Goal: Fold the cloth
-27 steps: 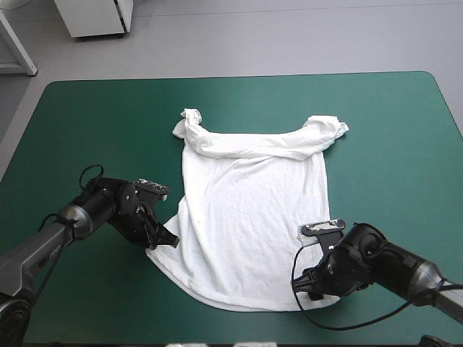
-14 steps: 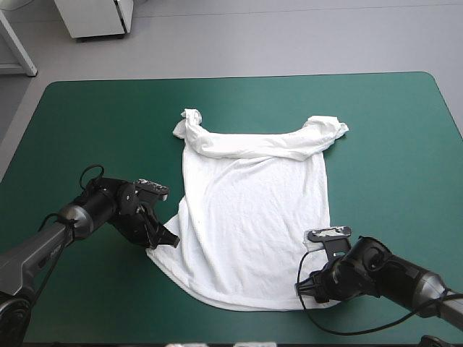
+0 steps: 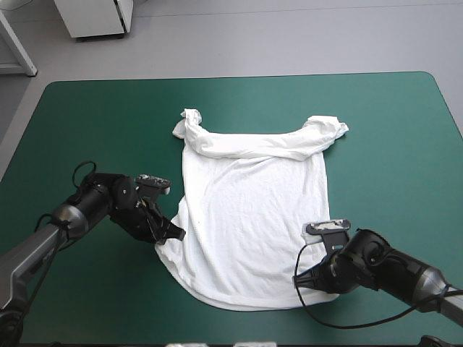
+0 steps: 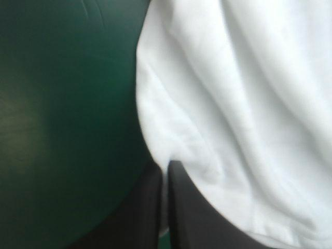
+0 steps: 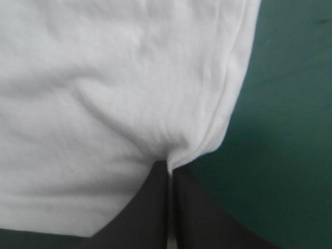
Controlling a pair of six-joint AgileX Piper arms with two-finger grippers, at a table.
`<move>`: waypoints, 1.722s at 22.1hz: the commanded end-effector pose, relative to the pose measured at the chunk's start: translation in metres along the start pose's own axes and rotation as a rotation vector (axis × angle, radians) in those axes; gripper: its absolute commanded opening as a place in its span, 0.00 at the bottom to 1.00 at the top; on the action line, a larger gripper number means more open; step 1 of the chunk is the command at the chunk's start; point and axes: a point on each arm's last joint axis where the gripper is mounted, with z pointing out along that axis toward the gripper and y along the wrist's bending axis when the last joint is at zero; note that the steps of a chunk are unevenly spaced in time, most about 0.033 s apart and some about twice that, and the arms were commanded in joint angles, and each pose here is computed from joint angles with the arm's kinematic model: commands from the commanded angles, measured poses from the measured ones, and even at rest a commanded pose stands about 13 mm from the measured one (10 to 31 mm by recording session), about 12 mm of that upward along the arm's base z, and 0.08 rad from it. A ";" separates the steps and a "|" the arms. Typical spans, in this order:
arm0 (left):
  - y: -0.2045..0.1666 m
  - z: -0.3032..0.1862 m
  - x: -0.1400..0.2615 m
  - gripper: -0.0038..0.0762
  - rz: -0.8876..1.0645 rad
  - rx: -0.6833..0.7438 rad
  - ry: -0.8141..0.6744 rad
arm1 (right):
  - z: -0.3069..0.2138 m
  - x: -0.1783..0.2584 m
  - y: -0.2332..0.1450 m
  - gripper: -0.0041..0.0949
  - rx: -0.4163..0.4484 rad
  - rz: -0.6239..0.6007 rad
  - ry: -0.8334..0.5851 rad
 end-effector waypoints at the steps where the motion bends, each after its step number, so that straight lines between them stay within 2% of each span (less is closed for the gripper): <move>1: -0.016 -0.068 -0.013 0.04 0.021 0.027 -0.257 | -0.062 -0.036 -0.003 0.02 0.048 -0.048 -0.261; 7: -0.036 -0.188 -0.035 0.04 0.101 0.020 -0.702 | -0.184 -0.089 -0.022 0.02 0.135 -0.109 -0.691; 9: -0.041 -0.222 -0.038 0.04 0.121 0.018 -0.824 | -0.221 -0.096 -0.034 0.02 0.163 -0.089 -0.812; 13: -0.052 -0.289 -0.034 0.04 0.154 0.019 -1.090 | -0.289 -0.101 -0.048 0.02 0.204 -0.148 -1.054; 20: -0.065 -0.371 -0.010 0.04 0.200 0.023 -1.455 | -0.371 -0.103 -0.048 0.02 0.207 -0.200 -1.400; 25: -0.075 -0.436 0.028 0.04 0.259 -0.012 -1.792 | -0.433 -0.092 -0.053 0.02 0.198 -0.147 -1.643; 30: -0.079 -0.468 0.056 0.04 0.269 -0.001 -1.971 | -0.461 -0.075 -0.055 0.02 0.158 -0.161 -1.802; 32: -0.080 -0.474 0.062 0.04 0.271 0.005 -2.005 | -0.464 -0.073 -0.056 0.02 0.154 -0.166 -1.813; 35: -0.080 -0.470 0.056 0.04 0.271 0.001 -1.979 | -0.456 -0.080 -0.054 0.02 0.147 -0.154 -1.752; 38: -0.076 -0.450 0.011 0.04 0.261 -0.022 -1.889 | -0.429 -0.120 -0.041 0.02 0.174 -0.154 -1.642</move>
